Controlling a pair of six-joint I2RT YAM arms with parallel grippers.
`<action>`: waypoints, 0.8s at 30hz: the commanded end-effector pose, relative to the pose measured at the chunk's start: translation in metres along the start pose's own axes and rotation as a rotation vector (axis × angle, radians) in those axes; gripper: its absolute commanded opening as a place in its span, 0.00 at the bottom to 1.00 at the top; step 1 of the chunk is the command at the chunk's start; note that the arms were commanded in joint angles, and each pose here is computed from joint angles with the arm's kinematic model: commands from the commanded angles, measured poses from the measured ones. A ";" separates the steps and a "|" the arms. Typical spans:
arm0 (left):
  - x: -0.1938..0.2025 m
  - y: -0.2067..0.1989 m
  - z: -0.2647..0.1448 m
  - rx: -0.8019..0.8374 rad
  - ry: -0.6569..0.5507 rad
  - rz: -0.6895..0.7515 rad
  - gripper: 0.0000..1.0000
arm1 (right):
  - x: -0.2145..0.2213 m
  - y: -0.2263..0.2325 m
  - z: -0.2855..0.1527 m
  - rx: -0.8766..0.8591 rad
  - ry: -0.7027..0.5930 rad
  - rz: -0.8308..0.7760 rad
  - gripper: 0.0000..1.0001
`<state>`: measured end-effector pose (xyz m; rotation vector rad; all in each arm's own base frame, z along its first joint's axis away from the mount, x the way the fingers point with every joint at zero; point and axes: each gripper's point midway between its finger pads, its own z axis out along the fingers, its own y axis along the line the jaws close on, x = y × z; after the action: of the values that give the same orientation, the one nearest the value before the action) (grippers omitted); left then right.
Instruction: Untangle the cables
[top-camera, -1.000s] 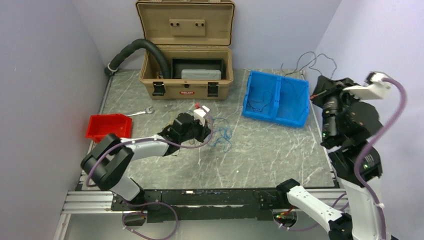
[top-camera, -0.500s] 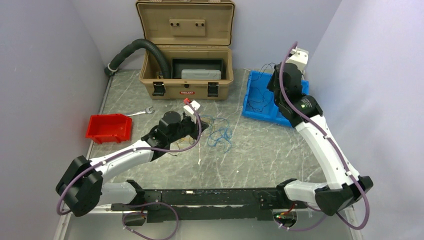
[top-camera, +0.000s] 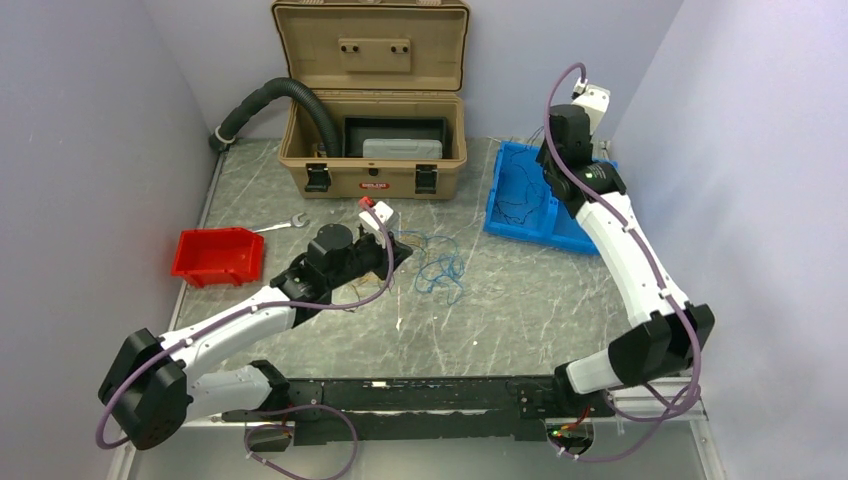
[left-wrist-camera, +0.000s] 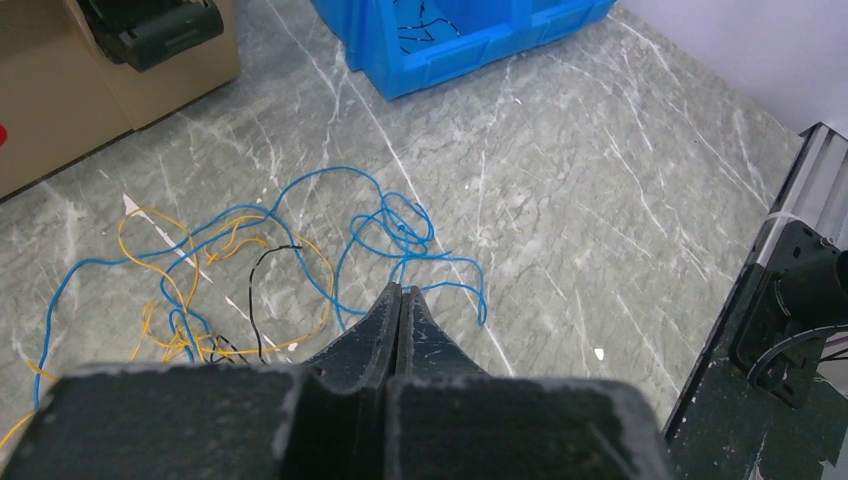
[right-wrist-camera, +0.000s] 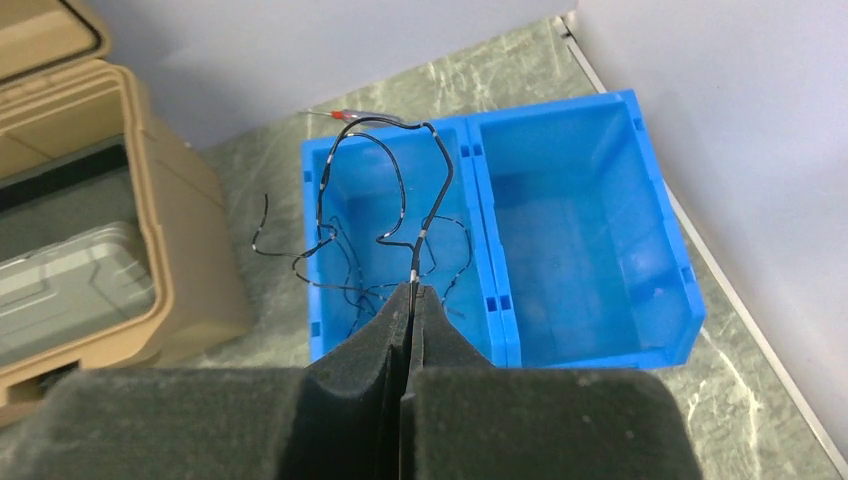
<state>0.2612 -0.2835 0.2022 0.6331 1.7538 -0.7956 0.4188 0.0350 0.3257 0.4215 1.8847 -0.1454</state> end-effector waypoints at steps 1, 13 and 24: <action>-0.017 -0.002 -0.004 -0.007 -0.030 0.014 0.00 | -0.007 -0.001 0.023 0.050 -0.018 0.046 0.00; -0.020 0.009 -0.011 -0.085 -0.018 0.003 0.00 | 0.074 -0.003 0.100 0.273 0.148 -0.018 0.62; -0.005 0.052 -0.023 -0.336 0.037 -0.115 0.70 | 0.100 0.076 0.034 -0.403 0.325 -0.080 0.82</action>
<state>0.2731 -0.2474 0.1876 0.4732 1.8964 -0.6042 0.4710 0.0580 0.1923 0.3863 2.2174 -0.1672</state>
